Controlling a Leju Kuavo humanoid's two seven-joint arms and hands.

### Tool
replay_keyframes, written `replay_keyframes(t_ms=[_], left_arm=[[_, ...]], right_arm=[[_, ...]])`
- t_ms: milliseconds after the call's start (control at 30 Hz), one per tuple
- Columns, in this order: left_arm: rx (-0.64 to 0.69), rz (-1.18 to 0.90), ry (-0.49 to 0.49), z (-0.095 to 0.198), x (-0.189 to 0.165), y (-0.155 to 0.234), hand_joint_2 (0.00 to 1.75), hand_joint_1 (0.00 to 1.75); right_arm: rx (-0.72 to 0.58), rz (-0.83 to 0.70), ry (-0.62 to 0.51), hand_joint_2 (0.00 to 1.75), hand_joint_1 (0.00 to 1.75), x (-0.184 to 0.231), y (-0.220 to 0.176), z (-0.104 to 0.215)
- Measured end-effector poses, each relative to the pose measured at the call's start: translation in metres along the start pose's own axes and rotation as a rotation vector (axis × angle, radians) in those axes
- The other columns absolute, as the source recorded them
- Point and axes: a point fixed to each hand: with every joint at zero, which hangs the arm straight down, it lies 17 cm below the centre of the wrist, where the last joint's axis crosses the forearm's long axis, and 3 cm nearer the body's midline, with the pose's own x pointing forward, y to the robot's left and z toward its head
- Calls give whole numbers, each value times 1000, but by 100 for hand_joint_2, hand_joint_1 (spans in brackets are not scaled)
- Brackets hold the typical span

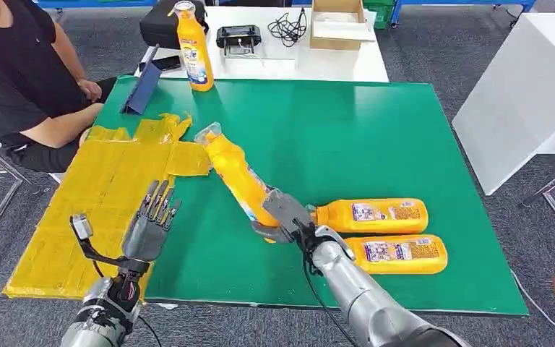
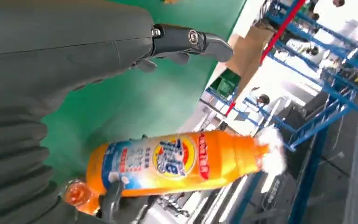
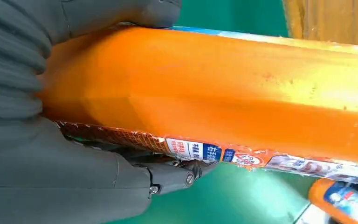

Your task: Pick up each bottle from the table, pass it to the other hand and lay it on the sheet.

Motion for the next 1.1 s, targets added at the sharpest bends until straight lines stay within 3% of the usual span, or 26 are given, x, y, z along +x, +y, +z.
replay_keyframes(t_ms=[433, 633, 967, 1000, 1033, 1100], left_arm=[[-126, 12, 0, -10, -21, -68, 175, 0], [-130, 15, 6, -11, -27, -73, 175, 0], [-69, -48, 26, -1, -34, -57, 175, 0], [-67, -69, 33, 1, -35, -55, 175, 21], [-67, -87, 41, 3, -37, -54, 175, 175], [-67, -105, 48, 6, -39, -52, 175, 175]], right_arm=[[203, 44, 20, 175, 175, 28, 94, 1], [309, 132, 18, 175, 175, 34, 140, 12], [425, 304, 24, 175, 175, 34, 183, 29], [430, 319, 26, 175, 175, 32, 185, 31], [435, 332, 30, 175, 175, 30, 187, 32], [440, 350, 33, 175, 175, 27, 189, 34]])
